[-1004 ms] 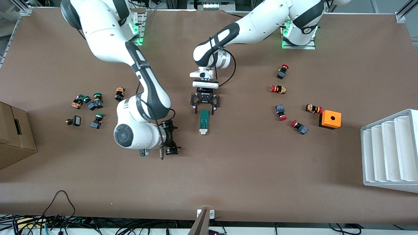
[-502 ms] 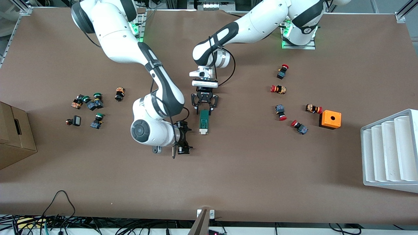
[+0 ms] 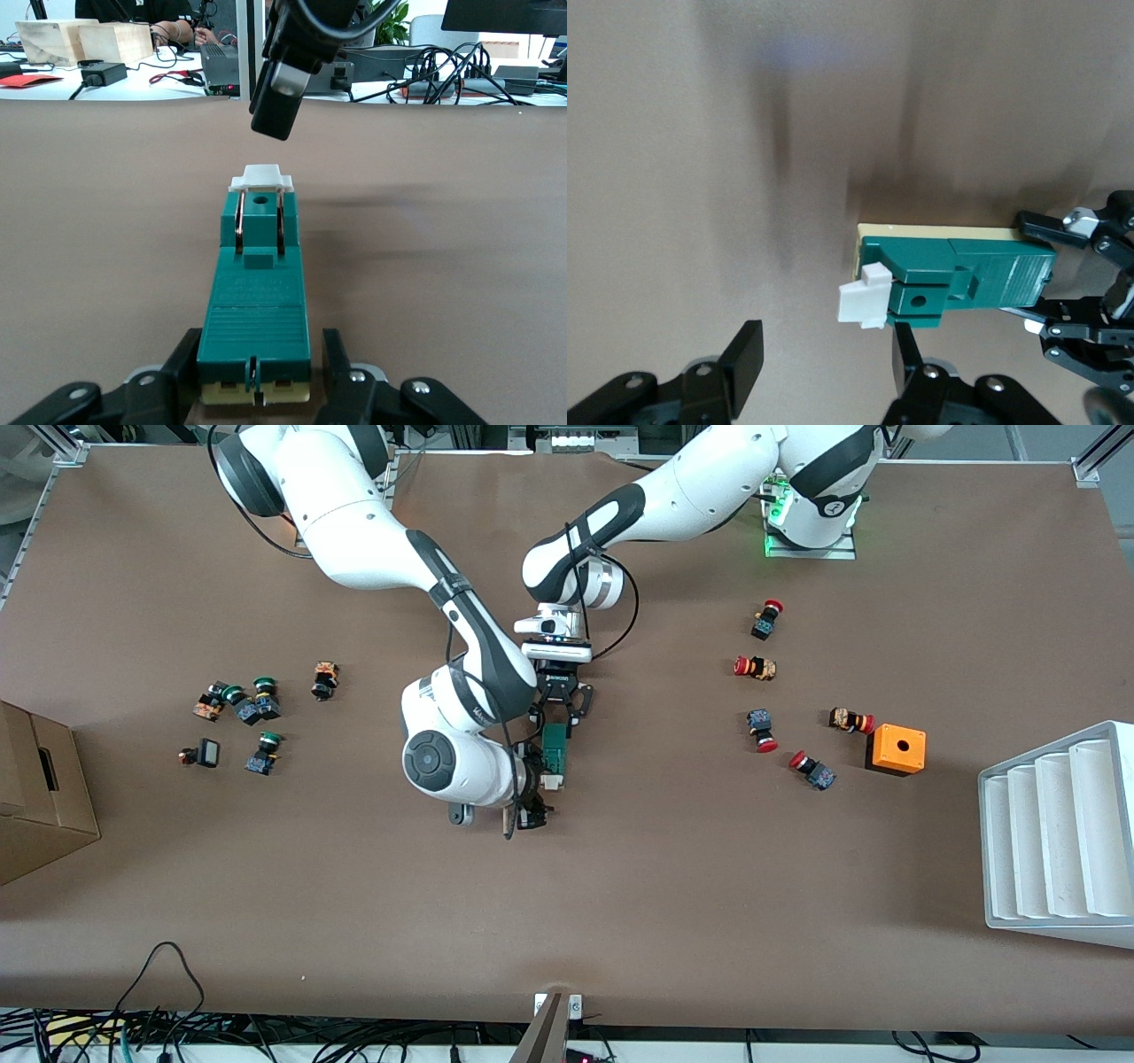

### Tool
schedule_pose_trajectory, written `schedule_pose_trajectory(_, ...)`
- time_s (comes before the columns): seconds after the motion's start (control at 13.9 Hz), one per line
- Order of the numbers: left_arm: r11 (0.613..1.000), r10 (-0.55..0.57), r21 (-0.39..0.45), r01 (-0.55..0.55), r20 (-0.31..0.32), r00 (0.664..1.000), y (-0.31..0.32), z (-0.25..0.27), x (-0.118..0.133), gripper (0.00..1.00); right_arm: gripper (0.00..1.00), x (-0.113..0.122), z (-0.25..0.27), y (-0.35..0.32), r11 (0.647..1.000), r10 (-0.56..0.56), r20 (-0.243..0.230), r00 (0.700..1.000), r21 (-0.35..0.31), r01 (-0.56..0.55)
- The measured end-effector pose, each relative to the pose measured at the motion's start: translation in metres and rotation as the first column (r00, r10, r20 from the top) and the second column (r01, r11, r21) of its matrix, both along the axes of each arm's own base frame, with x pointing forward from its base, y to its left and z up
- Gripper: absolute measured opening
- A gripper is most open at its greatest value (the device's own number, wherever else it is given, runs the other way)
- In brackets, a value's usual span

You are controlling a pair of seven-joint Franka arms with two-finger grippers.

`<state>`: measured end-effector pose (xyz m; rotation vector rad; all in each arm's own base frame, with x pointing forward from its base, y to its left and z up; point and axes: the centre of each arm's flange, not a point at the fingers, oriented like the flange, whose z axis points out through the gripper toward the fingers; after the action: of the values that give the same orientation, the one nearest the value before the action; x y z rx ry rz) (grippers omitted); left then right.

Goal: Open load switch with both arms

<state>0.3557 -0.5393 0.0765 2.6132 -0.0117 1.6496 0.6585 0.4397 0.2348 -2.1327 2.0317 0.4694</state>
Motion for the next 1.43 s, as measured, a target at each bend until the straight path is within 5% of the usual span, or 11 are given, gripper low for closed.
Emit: schedule_pose_trajectory(1.43,1.000,-0.008,0.016,0.008,0.034,0.999,0.000,-0.006,-0.003,0.60,0.46,-0.011,-0.025,0.007,0.999,-0.035,-0.067,0.997,-0.035,0.033)
